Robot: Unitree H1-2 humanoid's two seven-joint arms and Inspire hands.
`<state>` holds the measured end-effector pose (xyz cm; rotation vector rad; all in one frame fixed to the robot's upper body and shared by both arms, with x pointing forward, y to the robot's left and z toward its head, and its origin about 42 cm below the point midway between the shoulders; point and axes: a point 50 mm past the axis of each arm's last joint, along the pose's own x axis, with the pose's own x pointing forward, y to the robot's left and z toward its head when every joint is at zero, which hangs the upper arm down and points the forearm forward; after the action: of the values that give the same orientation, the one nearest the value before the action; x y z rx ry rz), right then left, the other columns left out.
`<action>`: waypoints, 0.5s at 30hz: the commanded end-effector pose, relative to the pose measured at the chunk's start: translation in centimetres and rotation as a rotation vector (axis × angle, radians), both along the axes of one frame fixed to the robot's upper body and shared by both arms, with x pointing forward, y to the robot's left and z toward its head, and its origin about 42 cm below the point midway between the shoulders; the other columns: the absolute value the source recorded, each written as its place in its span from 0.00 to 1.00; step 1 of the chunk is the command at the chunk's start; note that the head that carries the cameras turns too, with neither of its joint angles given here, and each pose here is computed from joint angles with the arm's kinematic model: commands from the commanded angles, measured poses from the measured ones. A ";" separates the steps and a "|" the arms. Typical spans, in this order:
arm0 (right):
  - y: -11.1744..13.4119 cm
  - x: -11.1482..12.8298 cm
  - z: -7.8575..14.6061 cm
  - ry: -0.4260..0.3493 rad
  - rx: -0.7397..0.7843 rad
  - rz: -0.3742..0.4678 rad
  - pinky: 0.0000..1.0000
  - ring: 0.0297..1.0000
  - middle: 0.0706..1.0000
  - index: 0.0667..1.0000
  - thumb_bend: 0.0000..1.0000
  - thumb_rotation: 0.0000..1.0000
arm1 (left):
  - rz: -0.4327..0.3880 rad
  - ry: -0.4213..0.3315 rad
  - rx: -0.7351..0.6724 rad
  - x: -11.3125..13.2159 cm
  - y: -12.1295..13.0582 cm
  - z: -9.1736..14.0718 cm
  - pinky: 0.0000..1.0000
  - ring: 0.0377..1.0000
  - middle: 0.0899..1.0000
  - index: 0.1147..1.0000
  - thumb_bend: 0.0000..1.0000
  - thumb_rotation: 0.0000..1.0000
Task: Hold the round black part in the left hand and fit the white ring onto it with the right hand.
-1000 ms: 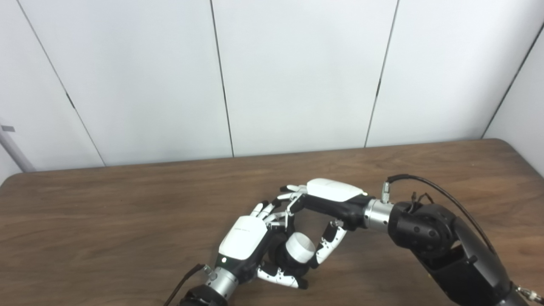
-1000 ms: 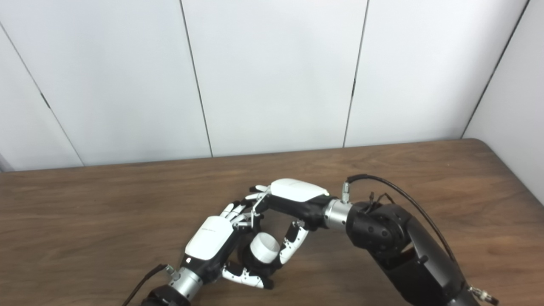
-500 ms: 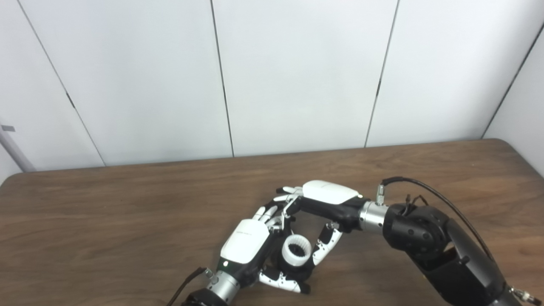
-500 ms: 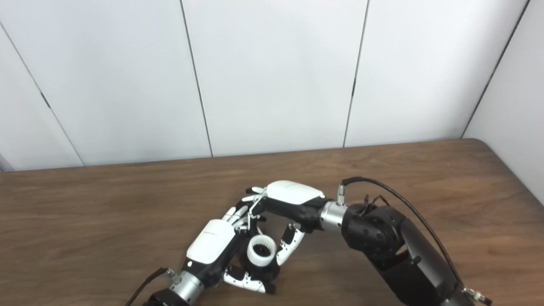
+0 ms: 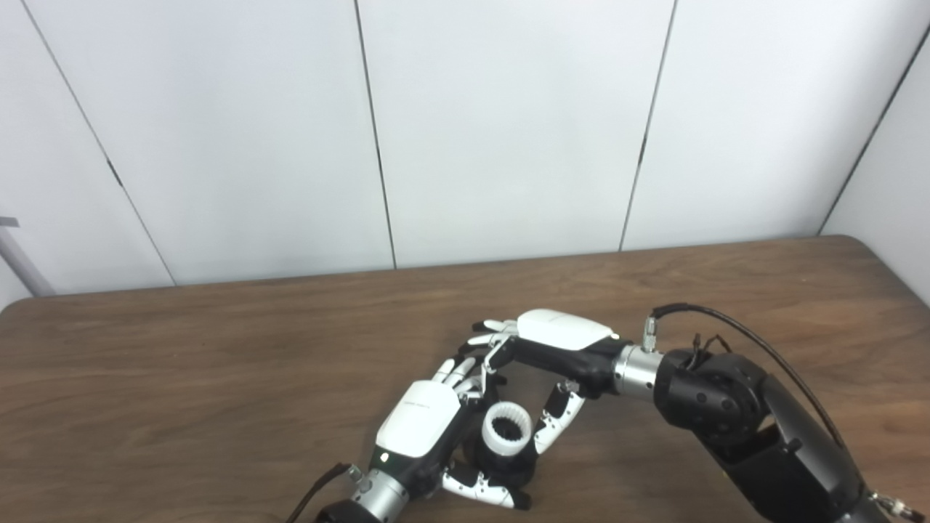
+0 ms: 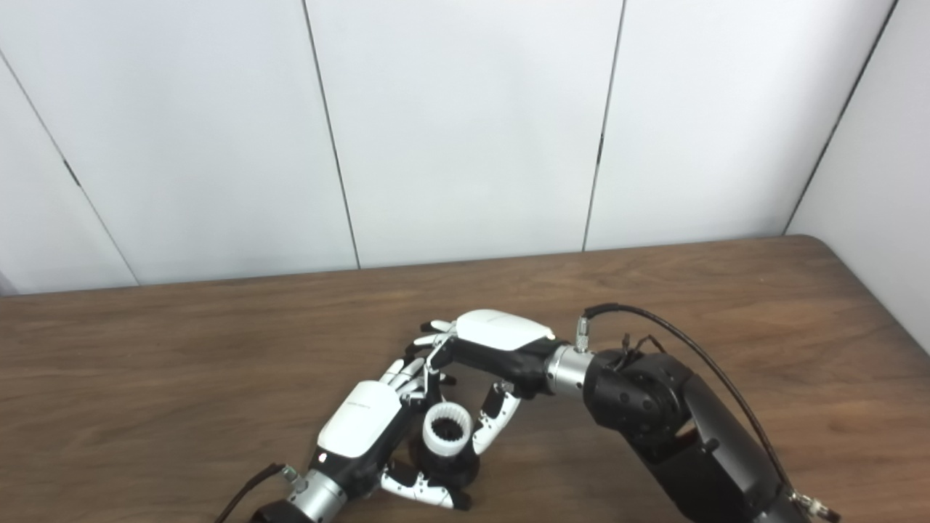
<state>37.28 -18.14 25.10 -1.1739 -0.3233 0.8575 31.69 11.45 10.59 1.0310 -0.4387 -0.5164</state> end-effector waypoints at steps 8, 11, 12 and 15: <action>0.3 -0.2 1.5 -0.060 0.014 0.020 0.99 1.00 0.90 0.44 0.52 0.13 | 0.000 0.132 0.028 -3.4 0.7 -3.9 1.00 0.97 0.84 0.41 0.52 0.05; 0.3 -0.3 1.3 -0.054 0.013 0.024 0.98 1.00 0.90 0.44 0.52 0.13 | 0.003 0.130 0.022 -3.4 0.6 -3.9 1.00 0.97 0.83 0.41 0.52 0.05; 0.3 -0.4 1.2 -0.049 0.016 0.026 0.98 1.00 0.90 0.44 0.52 0.13 | 0.003 0.130 0.022 -3.4 0.6 -3.8 1.00 0.97 0.83 0.41 0.52 0.05; 0.3 -0.5 0.9 -0.040 0.019 0.026 0.99 1.00 0.90 0.44 0.52 0.13 | 0.003 0.130 0.026 -3.3 0.6 -3.8 1.00 0.97 0.84 0.41 0.52 0.05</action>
<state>36.85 -18.23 24.26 -1.1689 -0.3007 0.8712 31.27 11.42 10.64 1.0203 -0.4370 -0.5166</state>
